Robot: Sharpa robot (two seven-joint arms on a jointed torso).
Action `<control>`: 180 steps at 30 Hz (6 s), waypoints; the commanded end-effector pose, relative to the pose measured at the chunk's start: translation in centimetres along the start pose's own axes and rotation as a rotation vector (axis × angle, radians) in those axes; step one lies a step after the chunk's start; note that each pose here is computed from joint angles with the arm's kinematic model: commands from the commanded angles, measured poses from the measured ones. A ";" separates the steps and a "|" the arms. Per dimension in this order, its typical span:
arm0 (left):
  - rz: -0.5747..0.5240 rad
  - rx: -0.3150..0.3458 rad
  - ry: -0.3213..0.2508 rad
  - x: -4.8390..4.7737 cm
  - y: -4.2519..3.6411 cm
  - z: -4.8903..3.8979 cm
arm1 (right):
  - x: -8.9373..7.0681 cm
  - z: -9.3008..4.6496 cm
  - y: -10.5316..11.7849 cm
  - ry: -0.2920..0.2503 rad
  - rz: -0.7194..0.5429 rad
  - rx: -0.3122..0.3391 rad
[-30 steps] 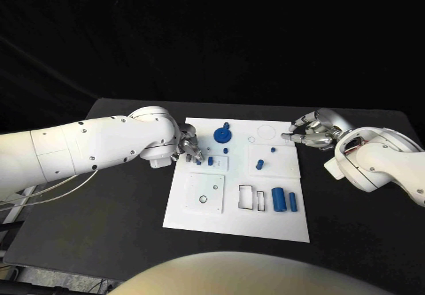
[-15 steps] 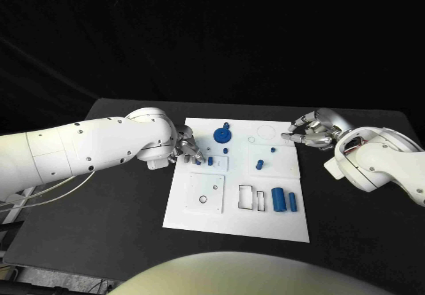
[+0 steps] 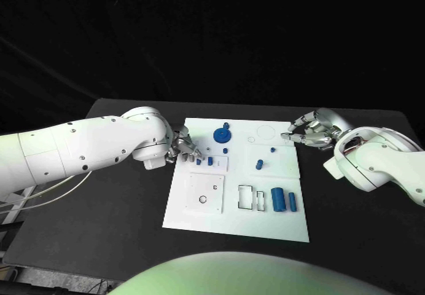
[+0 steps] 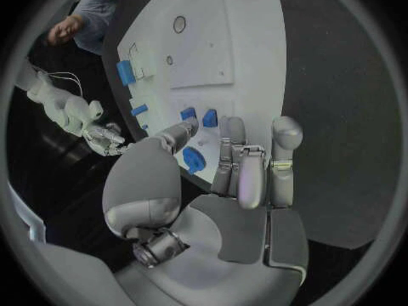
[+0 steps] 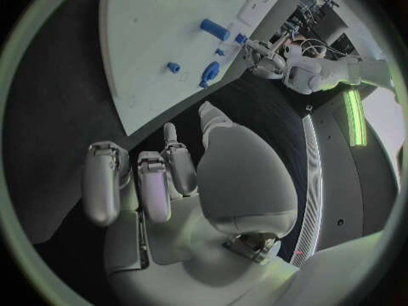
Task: Assemble the parts on the task board
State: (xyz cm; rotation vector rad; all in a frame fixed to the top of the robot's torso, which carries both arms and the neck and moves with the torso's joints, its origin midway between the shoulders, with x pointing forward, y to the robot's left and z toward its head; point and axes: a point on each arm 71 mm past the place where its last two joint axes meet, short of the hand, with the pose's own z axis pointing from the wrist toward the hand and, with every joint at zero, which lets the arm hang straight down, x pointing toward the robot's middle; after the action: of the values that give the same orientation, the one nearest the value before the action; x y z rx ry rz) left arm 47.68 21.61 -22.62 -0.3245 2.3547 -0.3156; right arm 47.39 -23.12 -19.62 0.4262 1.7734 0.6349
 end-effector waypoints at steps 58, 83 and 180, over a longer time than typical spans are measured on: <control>0.620 0.660 -0.337 1.81 -8.09 2.24 | 0.5 0.4 -0.1 0.003 0.014 -0.025; 0.624 0.587 -0.321 1.59 -8.13 3.30 | 0.6 0.3 0.1 0.010 0.013 -0.028; 0.419 0.562 -0.330 -0.21 -2.08 1.45 | 0.4 0.3 -0.2 -0.003 0.007 -0.021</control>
State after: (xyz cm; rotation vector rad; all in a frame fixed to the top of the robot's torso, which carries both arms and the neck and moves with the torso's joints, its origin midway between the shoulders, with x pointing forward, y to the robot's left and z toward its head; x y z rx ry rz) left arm 49.20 19.66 -22.63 0.3501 1.8260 -0.6410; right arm 47.60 -23.10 -20.13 0.4322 1.7640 0.6567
